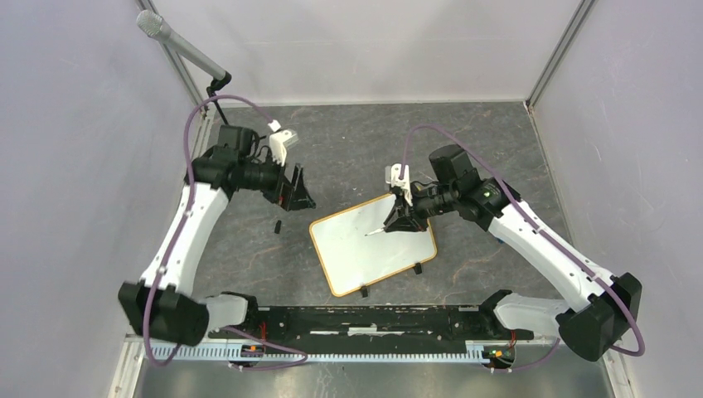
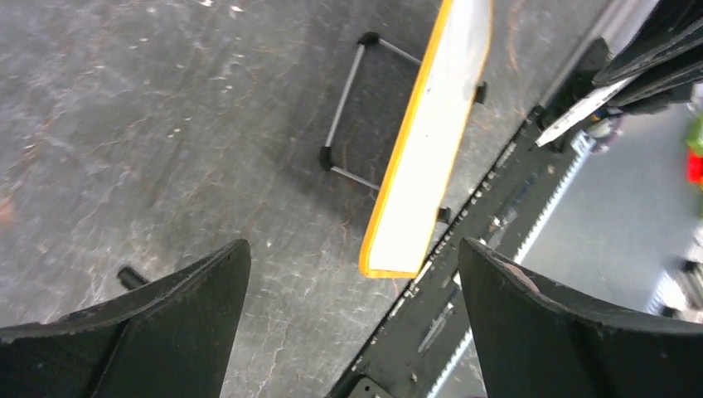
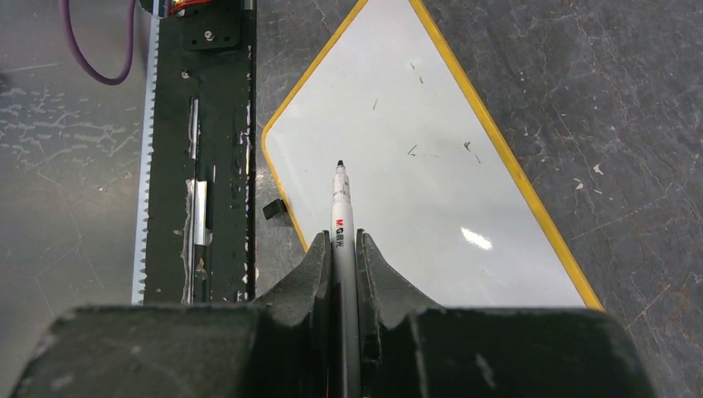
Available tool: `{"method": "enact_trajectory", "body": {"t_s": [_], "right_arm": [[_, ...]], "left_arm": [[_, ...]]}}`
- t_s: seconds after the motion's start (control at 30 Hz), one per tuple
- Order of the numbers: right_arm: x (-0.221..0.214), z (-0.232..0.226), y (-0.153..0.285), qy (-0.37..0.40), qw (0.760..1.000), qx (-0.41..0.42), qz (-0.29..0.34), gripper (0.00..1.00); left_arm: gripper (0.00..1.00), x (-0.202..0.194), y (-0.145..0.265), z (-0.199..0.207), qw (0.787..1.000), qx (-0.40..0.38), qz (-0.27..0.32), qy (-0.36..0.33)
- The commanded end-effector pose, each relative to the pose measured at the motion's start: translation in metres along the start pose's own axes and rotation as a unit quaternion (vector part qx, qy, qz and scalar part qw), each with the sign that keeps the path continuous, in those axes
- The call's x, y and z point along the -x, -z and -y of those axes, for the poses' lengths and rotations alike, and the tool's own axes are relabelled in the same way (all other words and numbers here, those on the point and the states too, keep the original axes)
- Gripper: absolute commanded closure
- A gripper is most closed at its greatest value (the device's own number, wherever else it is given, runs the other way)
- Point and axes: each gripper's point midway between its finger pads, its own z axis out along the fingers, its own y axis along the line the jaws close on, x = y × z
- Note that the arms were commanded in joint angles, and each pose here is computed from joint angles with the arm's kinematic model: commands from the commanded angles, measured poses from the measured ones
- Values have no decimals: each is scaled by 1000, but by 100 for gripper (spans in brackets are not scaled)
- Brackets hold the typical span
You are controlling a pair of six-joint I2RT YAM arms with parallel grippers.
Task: Write a sentence on the whiteboard
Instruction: Hold the whiteboard on the whiteboard stand.
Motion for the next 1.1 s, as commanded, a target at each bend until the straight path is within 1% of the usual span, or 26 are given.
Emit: {"method": "enact_trajectory", "body": {"t_s": [0.0,0.07,0.1,0.13,0.2,0.27,0.4,0.57,0.67,0.9,0.97,1.07], "right_arm": [[17,8,-5,25,1000,-11,15,100],[19,11,-10,29,999,-22,21,100],[17,13,-13,29,999,-29,22,100],[17,15,-16,31,999,-35,24,100],[17,15,-23,32,999,-34,23,100],[20,12,-30,36,999,-27,25,100],[28,6,-45,63,997,-30,28,100],[37,5,-61,84,994,-58,41,100],[39,1,-67,85,994,-57,44,100],[39,-8,-82,88,994,-54,33,100],[41,-8,-85,82,994,-60,33,100],[43,-7,-88,78,994,-72,32,100]], "left_arm": [[0,5,15,-7,993,81,83,5],[0,2,23,-7,988,110,110,-2],[0,-2,24,-5,988,108,108,-11],[0,-9,25,-3,990,102,93,-25],[0,-24,19,3,996,74,56,-15],[0,-35,11,16,999,18,30,-15],[0,-47,0,27,999,-50,-1,-11],[1,-46,-10,22,997,-73,-10,0],[7,-43,-14,26,995,-97,-11,11],[35,-51,-30,21,992,-116,-41,30],[39,-51,-34,20,991,-118,-48,34],[49,-50,-38,18,990,-122,-54,37]]}}
